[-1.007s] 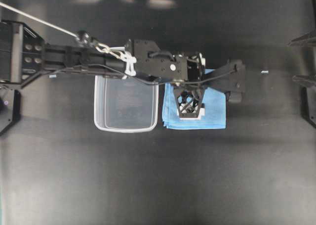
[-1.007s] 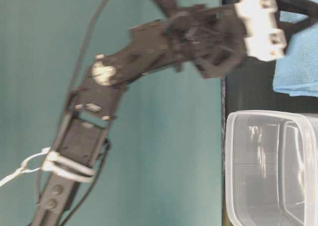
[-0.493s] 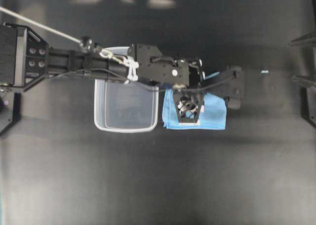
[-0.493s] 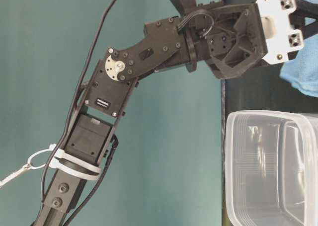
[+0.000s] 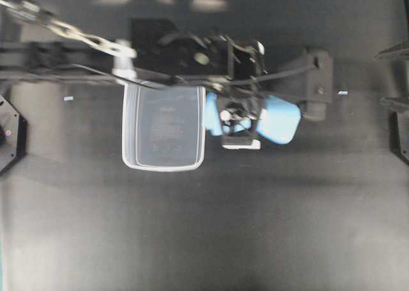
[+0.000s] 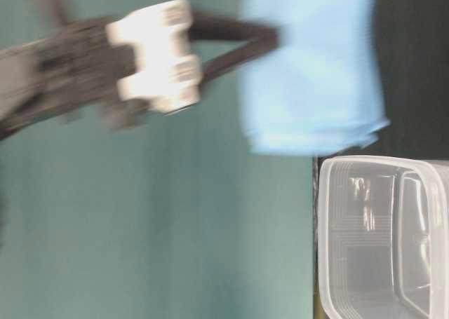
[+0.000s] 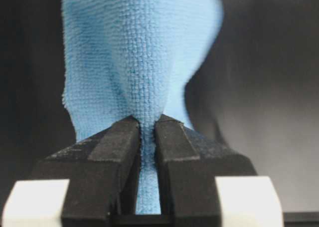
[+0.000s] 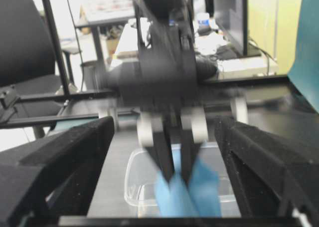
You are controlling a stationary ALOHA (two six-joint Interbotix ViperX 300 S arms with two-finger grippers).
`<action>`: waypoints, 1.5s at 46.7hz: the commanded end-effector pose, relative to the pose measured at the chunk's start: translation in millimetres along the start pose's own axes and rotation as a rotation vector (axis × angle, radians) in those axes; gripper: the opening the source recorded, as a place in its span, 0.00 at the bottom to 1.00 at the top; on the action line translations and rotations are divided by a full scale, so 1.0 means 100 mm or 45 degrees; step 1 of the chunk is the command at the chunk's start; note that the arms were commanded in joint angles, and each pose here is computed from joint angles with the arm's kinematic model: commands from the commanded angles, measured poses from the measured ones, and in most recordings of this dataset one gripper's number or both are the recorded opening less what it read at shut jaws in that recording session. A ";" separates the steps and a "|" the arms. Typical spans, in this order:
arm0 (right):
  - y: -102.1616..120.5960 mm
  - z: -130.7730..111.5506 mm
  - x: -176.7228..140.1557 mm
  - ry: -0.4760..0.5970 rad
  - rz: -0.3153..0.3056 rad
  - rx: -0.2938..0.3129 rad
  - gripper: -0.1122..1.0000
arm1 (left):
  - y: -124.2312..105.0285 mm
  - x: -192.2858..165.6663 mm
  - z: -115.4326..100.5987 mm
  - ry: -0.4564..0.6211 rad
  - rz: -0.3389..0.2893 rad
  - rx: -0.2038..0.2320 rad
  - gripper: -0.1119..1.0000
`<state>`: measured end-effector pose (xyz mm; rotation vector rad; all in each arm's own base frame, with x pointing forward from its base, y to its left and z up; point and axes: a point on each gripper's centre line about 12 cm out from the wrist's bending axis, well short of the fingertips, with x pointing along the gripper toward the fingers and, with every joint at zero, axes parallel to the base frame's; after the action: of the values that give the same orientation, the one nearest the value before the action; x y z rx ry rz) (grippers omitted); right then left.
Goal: Place the blue towel into the container with the left arm.
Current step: 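Lift the towel and carry it left over the clear container, then lower the towel into the container and open the left gripper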
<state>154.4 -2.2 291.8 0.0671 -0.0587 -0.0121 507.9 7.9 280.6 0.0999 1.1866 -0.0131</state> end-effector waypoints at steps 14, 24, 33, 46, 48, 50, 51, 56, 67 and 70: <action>0.00 0.04 0.00 -0.031 0.000 0.006 0.81 | 0.02 -0.60 -0.76 0.078 0.005 -0.035 0.15; 0.00 0.03 0.00 -0.028 -0.002 0.006 0.81 | 0.00 -0.55 -1.08 0.027 0.008 -0.050 0.15; 0.00 0.02 0.00 -0.024 -0.001 0.006 0.81 | 0.02 -0.51 -1.19 -0.008 0.014 -0.069 0.15; 0.00 0.01 0.00 -0.022 -0.001 0.008 0.81 | 0.04 -0.36 -1.27 0.003 0.017 -0.065 0.15; 0.00 0.01 0.00 -0.022 -0.001 0.008 0.81 | 0.04 -0.35 -1.25 -0.017 0.018 -0.065 0.15; 0.00 0.01 0.00 -0.022 -0.001 0.008 0.81 | 0.05 -0.35 -1.24 -0.036 0.020 -0.064 0.15; 0.00 0.00 0.00 -0.020 -0.003 0.008 0.81 | 0.05 -0.35 -1.24 -0.042 0.020 -0.064 0.15; 0.00 0.01 0.00 -0.022 -0.003 0.006 0.81 | 0.05 -0.31 -1.25 -0.044 0.020 -0.069 0.16; 0.00 0.01 -0.01 -0.022 -0.001 0.008 0.81 | 0.05 -0.25 -1.26 -0.024 0.019 -0.076 0.43; 0.00 0.01 -0.01 -0.024 -0.001 0.008 0.81 | 0.04 -0.24 -1.26 -0.025 0.017 -0.078 0.62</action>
<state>152.9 -2.4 290.0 0.0685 -0.0680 -0.0134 381.7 22.9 252.3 0.0514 1.1830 0.0340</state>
